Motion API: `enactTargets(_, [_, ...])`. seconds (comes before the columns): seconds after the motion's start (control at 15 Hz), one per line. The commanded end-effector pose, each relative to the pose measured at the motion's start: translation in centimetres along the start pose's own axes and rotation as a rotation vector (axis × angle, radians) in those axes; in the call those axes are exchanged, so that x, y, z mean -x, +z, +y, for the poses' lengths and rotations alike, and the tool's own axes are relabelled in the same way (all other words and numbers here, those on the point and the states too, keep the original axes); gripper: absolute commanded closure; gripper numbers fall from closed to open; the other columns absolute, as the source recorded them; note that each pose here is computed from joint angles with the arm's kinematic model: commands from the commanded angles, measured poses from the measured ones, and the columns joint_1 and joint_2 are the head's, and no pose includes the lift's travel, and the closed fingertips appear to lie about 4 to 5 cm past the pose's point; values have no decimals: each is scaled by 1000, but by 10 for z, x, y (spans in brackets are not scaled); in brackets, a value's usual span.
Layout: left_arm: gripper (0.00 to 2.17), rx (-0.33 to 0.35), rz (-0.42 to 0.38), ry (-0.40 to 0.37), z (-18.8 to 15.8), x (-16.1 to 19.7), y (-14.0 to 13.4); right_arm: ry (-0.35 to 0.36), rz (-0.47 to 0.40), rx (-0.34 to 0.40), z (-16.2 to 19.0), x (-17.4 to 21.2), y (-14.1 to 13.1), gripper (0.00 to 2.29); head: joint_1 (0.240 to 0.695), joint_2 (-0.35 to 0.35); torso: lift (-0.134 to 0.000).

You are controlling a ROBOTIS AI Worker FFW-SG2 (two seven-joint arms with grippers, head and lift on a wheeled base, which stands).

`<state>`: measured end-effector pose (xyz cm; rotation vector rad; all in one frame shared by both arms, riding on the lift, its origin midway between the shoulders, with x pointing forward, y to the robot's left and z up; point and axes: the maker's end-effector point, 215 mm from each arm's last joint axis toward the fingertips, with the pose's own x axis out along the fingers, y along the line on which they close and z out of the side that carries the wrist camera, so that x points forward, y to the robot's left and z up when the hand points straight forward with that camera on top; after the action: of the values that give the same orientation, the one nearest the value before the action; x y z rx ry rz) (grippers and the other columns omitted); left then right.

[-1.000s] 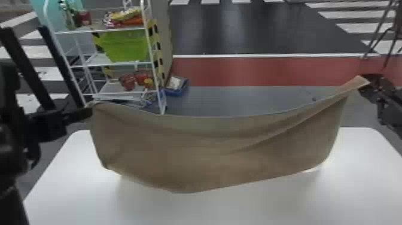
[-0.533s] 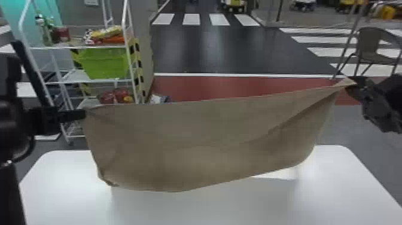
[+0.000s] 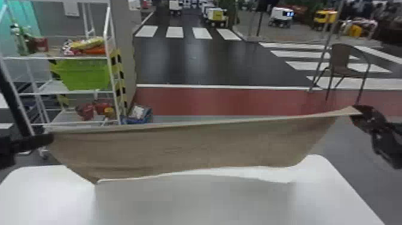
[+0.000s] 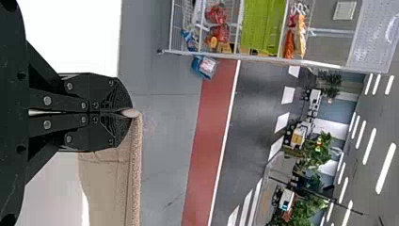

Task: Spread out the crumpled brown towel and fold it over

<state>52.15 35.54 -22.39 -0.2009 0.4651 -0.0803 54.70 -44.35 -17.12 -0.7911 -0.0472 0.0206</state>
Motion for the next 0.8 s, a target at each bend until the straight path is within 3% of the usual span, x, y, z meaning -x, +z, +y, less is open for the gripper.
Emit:
enactTargets(0.0, [1710, -21, 25, 20, 25, 41, -60, 100, -49, 76, 54, 56, -14, 2091, 516, -99, -122])
enactTargets(0.07, [1706, -62, 31, 19, 33, 52, -78, 149, -60, 100, 76, 75, -19, 2091, 559, -89, -122])
enactTargets(0.13, [1706, -110, 47, 31, 44, 65, -98, 202, -66, 106, 102, 96, -29, 2091, 649, -60, -122])
enactTargets(0.2, [1706, -154, 53, 41, 54, 75, -111, 243, -92, 125, 122, 110, -30, 2091, 687, -45, -122])
enactTargets(0.33, [1706, -237, 35, 22, 64, 94, -123, 304, -97, 131, 150, 135, -44, 2091, 695, -9, -122])
enactTargets(0.53, [1706, -370, 9, 21, 90, 122, -133, 412, -182, 194, 189, 182, -43, 2091, 695, 55, -122])
enactTargets(0.73, [1703, -506, -24, -47, 107, 136, -153, 519, -216, 220, 224, 221, -54, 2091, 695, 122, -122])
